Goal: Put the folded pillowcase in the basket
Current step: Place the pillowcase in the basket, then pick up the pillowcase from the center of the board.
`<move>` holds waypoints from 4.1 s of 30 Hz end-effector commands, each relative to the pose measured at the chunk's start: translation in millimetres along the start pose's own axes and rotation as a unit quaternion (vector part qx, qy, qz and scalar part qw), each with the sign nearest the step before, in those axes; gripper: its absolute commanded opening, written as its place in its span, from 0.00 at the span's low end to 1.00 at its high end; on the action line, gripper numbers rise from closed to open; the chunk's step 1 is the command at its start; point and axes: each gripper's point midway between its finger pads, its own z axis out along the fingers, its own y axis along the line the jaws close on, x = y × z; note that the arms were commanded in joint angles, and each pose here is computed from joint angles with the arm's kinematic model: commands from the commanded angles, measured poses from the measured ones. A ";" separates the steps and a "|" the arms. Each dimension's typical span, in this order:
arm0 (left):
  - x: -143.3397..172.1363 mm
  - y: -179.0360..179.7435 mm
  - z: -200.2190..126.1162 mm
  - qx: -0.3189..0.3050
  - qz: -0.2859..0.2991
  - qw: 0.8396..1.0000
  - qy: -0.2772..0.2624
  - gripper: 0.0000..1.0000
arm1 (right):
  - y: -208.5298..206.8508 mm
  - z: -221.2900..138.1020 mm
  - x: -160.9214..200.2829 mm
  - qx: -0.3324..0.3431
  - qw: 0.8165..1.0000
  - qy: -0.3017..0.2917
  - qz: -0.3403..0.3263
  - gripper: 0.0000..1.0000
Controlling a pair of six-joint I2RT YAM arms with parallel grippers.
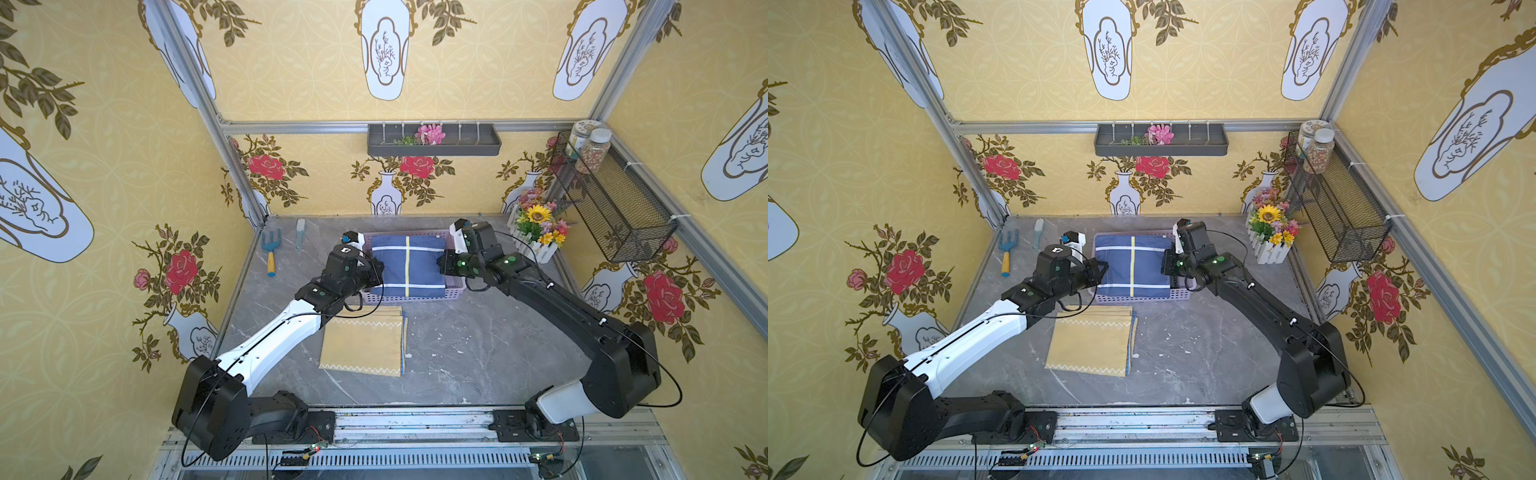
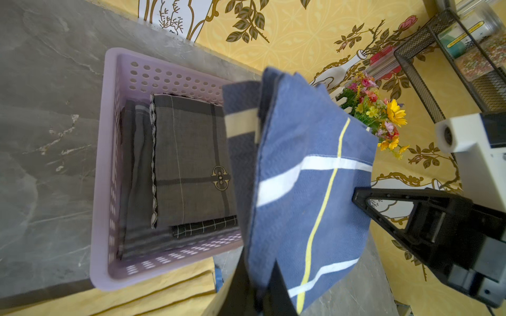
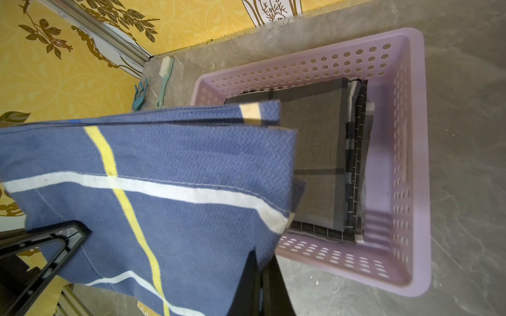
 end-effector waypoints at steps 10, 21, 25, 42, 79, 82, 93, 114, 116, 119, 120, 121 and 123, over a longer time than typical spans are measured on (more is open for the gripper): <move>-31.4 39.2 53.9 -0.002 -0.001 1.000 0.001 0.00 | -28.1 54.6 -34.8 0.005 1.000 -0.008 0.019 0.00; -12.7 60.9 98.0 -0.003 -0.019 0.999 0.047 0.00 | -55.9 93.7 -34.1 0.011 0.999 0.018 0.044 0.00; -5.2 66.2 106.5 -0.002 -0.028 0.998 0.058 0.00 | -65.4 99.9 -32.0 0.016 0.998 0.024 0.051 0.00; -19.0 59.2 101.4 -0.004 -0.024 0.999 0.048 1.00 | -64.0 91.3 -33.9 0.012 0.998 0.024 0.057 0.72; 35.0 109.6 -80.9 -0.128 -0.051 0.989 -0.058 1.00 | 62.4 58.3 198.9 0.044 0.983 0.178 -0.019 0.75; 36.9 111.2 -80.0 -0.130 -0.056 0.988 -0.056 1.00 | 60.3 66.2 211.8 0.045 0.980 0.193 -0.010 0.74; 39.3 112.9 -78.3 -0.131 -0.060 0.988 -0.052 1.00 | 57.5 83.4 231.4 0.043 0.974 0.221 0.007 0.65; 41.6 113.1 -82.4 -0.129 -0.065 0.988 -0.055 1.00 | 53.4 97.1 245.6 0.047 0.970 0.239 0.013 0.33; 41.3 112.6 -83.0 -0.129 -0.066 0.988 -0.055 1.00 | 51.6 96.4 245.8 0.049 0.970 0.238 0.012 0.28; 41.6 111.8 -82.7 -0.126 -0.068 0.988 -0.055 1.00 | 50.8 94.9 246.1 0.048 0.970 0.238 0.012 0.21; 41.5 111.8 -82.5 -0.126 -0.069 0.988 -0.055 1.00 | 50.4 94.3 245.4 0.048 0.970 0.237 0.012 0.18; 41.8 111.6 -82.3 -0.125 -0.070 0.988 -0.054 1.00 | 50.1 93.6 245.2 0.048 0.970 0.236 0.011 0.16; 42.1 110.9 -81.9 -0.123 -0.071 0.988 -0.053 1.00 | 48.4 91.6 245.0 0.048 0.971 0.235 0.010 0.11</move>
